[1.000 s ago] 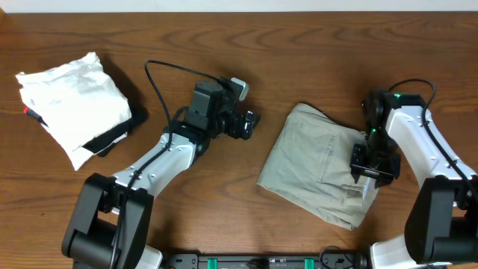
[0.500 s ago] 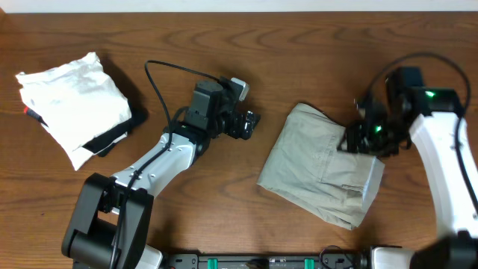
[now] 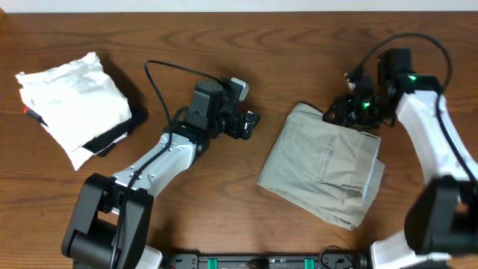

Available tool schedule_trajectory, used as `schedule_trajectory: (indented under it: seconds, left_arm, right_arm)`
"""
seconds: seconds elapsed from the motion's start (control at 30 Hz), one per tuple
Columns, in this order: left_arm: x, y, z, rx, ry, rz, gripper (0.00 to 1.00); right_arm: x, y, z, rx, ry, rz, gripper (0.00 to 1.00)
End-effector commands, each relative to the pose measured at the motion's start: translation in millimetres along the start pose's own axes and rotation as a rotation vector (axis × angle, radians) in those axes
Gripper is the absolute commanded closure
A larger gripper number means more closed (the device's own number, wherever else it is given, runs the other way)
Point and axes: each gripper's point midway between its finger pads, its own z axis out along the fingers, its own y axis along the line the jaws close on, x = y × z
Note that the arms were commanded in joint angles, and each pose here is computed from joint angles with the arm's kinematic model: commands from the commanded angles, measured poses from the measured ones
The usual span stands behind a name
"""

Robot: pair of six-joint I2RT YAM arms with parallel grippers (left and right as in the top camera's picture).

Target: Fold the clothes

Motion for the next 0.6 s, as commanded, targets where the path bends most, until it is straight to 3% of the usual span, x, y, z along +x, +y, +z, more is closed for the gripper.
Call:
schedule_trajectory:
  seconds: [0.0,0.23,0.57]
  left_arm:
    - [-4.5,-0.2,-2.2,0.001,-0.009,0.003,0.11]
    - [-1.9,0.0,-2.1,0.0,0.002,-0.001,0.11]
    - [1.4,-5.3,-1.2,0.015,0.015,-0.003,0.11]
  right_arm:
    - [18.4,-22.5,21.5,0.01,0.11,0.119,0.5]
    - [82.9,-91.8,48.9,0.225,0.297,0.31,0.44]
    - [127.8,-129.0,70.5,0.245,0.317,0.404,0.4]
